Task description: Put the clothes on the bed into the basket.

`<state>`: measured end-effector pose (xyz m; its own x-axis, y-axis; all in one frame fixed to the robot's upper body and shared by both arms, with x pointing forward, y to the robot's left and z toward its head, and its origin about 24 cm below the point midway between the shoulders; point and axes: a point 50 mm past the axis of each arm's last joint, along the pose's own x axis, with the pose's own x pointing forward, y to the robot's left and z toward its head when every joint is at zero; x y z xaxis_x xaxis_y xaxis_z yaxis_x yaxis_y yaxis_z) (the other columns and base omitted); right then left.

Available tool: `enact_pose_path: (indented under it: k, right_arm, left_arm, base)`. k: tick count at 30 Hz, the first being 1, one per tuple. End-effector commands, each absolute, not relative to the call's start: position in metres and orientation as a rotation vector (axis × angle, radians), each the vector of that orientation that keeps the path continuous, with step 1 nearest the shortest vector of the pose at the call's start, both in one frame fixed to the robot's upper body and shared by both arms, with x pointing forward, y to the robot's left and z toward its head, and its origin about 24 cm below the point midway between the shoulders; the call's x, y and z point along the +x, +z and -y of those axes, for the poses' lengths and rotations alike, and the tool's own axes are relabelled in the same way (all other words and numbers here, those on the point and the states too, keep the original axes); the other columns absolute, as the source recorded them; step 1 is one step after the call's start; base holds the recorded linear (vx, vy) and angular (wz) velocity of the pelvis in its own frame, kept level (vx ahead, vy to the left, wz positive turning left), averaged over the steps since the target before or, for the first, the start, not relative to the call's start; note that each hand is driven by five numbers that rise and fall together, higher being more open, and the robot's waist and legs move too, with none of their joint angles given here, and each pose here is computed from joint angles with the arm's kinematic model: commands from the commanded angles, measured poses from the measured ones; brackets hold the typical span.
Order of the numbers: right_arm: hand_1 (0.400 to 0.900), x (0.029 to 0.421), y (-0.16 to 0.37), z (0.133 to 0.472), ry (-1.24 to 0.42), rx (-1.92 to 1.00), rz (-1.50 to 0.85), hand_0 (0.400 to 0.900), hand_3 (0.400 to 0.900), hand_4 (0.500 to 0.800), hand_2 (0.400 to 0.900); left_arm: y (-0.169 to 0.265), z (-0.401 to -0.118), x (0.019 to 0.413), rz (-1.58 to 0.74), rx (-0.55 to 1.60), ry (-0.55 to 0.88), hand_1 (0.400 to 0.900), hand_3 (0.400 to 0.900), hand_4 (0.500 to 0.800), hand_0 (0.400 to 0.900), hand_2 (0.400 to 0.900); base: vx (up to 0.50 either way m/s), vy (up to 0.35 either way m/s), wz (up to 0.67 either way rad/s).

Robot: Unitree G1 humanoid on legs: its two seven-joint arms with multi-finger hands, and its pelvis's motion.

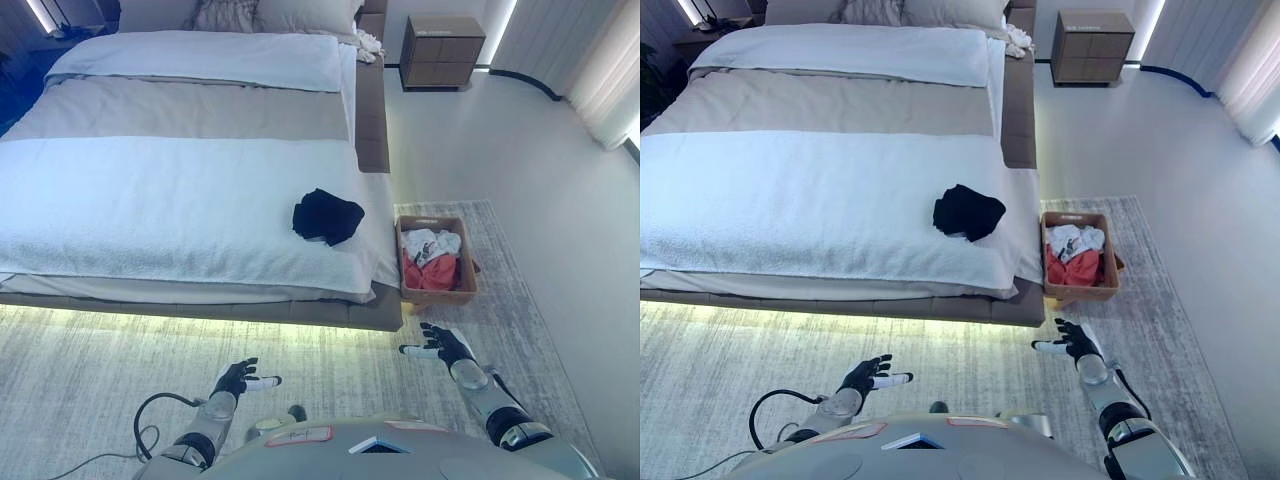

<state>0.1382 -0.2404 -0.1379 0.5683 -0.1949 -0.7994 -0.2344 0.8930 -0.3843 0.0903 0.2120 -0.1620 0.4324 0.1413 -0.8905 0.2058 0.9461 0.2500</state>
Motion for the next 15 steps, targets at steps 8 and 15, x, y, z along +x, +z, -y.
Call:
enact_pose_path:
  k: [8,15]
  right_arm:
    - [0.9,0.1595,-0.1258,0.2394,0.069,-0.542,-0.851,0.9,0.9,0.8,0.9]
    - [0.9,0.1601,-0.1251,0.2415,0.068,-0.545,-0.854,0.9,0.9,0.8,0.9]
  left_arm:
    - [-0.1504,-0.219,0.1215,-1.001,0.357,-0.032,0.9,0.9,0.8,0.9,0.9]
    - [-0.1503,-0.219,0.1206,-1.0,0.354,-0.029,0.9,0.9,0.8,0.9,0.9]
  base:
    - [0.0,-0.008,-0.02]
    - [0.009,-0.014,-0.03]
